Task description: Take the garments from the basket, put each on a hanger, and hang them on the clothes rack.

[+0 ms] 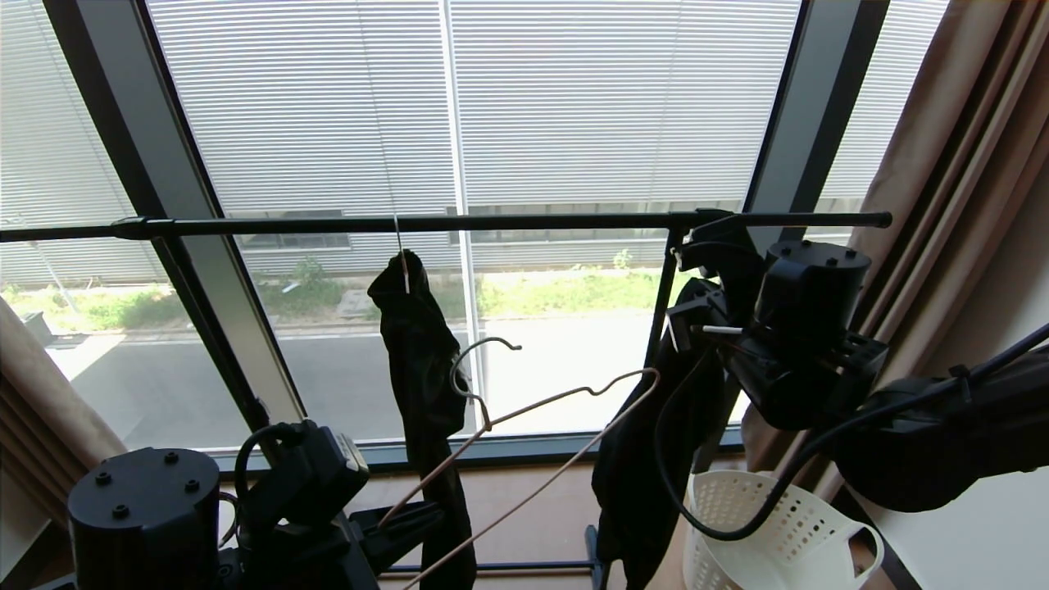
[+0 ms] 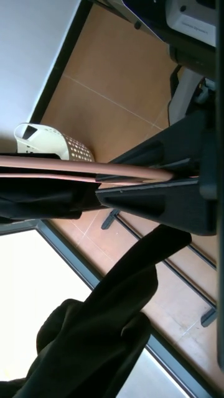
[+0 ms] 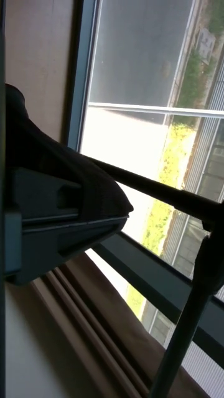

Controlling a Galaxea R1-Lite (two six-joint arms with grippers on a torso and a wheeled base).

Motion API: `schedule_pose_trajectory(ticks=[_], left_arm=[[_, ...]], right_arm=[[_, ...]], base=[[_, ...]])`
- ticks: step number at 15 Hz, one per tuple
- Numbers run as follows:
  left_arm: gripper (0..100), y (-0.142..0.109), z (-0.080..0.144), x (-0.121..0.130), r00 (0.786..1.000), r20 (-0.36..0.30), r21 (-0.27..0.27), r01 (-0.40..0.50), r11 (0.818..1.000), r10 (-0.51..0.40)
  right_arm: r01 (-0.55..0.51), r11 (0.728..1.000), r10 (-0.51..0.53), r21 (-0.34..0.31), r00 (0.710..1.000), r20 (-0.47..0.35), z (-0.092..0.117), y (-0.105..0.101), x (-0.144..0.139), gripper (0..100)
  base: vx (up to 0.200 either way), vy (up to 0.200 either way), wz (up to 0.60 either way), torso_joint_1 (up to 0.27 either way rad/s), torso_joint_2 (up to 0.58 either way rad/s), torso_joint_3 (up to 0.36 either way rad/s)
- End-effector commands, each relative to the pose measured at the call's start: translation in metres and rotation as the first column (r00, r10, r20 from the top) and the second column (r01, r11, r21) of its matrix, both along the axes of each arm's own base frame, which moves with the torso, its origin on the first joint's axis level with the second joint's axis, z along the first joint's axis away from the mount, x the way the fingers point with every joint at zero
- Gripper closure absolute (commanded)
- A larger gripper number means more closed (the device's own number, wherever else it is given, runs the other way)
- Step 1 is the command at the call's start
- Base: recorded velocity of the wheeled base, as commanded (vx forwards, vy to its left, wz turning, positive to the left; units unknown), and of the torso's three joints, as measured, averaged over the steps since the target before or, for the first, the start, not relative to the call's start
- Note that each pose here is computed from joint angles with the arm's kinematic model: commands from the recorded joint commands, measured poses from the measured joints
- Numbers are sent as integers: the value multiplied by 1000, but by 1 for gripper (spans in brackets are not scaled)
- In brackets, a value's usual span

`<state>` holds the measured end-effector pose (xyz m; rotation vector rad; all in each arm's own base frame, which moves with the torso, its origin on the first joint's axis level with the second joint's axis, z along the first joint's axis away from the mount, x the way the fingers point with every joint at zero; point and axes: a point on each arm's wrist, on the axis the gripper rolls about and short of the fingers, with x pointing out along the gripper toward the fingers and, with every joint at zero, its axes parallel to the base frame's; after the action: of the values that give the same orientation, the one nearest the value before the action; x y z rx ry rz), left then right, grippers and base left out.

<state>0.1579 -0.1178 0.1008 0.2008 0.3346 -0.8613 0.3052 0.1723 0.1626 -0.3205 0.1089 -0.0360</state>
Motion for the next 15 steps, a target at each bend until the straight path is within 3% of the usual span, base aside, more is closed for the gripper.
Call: schedule_pose_trajectory(ticks=[1, 4, 15], left_arm=[[100, -2, -1, 3, 1000, -10, -5, -5, 1000, 5], [100, -3, 3, 5, 1000, -1, -42, -15, 999, 15], [100, -2, 5, 7, 1000, 11, -51, -27, 998, 27]], right_arm=[[-26, 1000, 26, -9, 1000, -13, -5, 8, -4, 100], [-61, 998, 61, -12, 998, -23, -8, 19, -12, 100], [-161, 987, 160, -21, 986, -49, -15, 43, -39, 100]], base=[[0, 0, 0, 0, 0, 0], [0, 0, 0, 0, 0, 0], [0, 0, 0, 0, 0, 0]])
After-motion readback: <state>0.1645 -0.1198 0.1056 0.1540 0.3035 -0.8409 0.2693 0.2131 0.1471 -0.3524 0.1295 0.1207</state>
